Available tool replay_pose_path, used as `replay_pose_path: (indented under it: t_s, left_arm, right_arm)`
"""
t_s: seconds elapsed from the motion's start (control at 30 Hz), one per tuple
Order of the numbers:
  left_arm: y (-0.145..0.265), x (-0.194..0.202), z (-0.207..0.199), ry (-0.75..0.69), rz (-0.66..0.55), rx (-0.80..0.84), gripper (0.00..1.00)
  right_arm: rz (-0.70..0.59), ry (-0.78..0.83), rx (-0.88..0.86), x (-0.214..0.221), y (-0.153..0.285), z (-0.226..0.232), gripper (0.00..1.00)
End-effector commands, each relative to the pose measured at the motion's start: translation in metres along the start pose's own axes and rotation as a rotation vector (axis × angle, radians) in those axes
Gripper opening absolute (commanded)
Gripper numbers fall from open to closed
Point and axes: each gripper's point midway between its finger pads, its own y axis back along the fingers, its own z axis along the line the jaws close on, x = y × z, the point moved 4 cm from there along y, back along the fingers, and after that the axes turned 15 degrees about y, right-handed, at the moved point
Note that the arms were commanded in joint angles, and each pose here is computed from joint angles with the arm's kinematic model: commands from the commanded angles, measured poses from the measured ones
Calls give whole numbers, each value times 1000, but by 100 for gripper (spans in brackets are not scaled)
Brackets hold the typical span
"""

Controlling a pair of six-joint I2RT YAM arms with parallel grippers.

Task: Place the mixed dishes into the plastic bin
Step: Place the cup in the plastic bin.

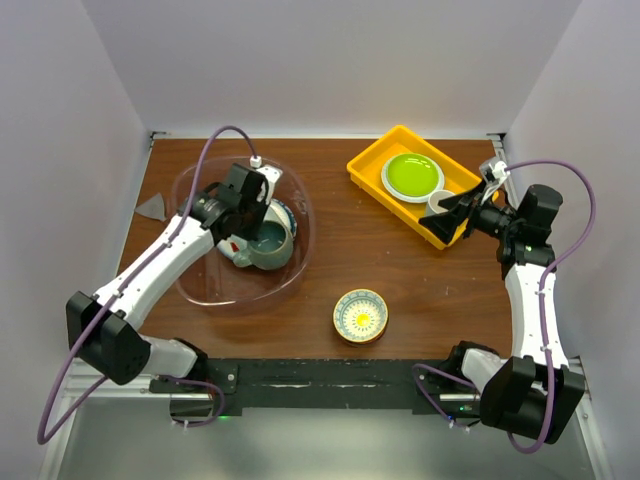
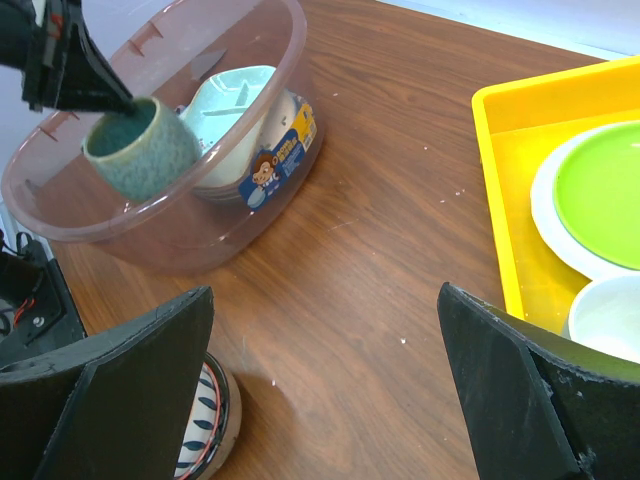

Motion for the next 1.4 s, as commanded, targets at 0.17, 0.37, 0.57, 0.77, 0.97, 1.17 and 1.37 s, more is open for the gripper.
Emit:
replay_pose_path:
  t_s: [0.17, 0.37, 0.57, 0.77, 0.97, 1.17, 1.37]
  left_arm:
    - [5, 4, -15, 58, -43, 141, 0]
    - [-8, 21, -21, 46, 14, 157, 0]
    - [-4, 25, -30, 30, 20, 179, 0]
    - [4, 26, -31, 27, 11, 197, 0]
    - [-9, 38, -34, 15, 53, 187, 0]
    - [-22, 49, -35, 11, 87, 174, 0]
    - [-35, 58, -34, 9, 103, 152, 0]
  right_arm:
    - [-22, 54, -14, -15, 1, -1, 98]
    - [-21, 51, -13, -14, 1, -1, 98]
    - [-21, 53, -14, -14, 1, -1, 98]
    - [-21, 52, -14, -14, 1, -2, 98]
    - [-21, 50, -14, -14, 1, -1, 98]
    - [-21, 52, -16, -15, 1, -1, 98]
    - [-20, 49, -16, -14, 1, -1, 98]
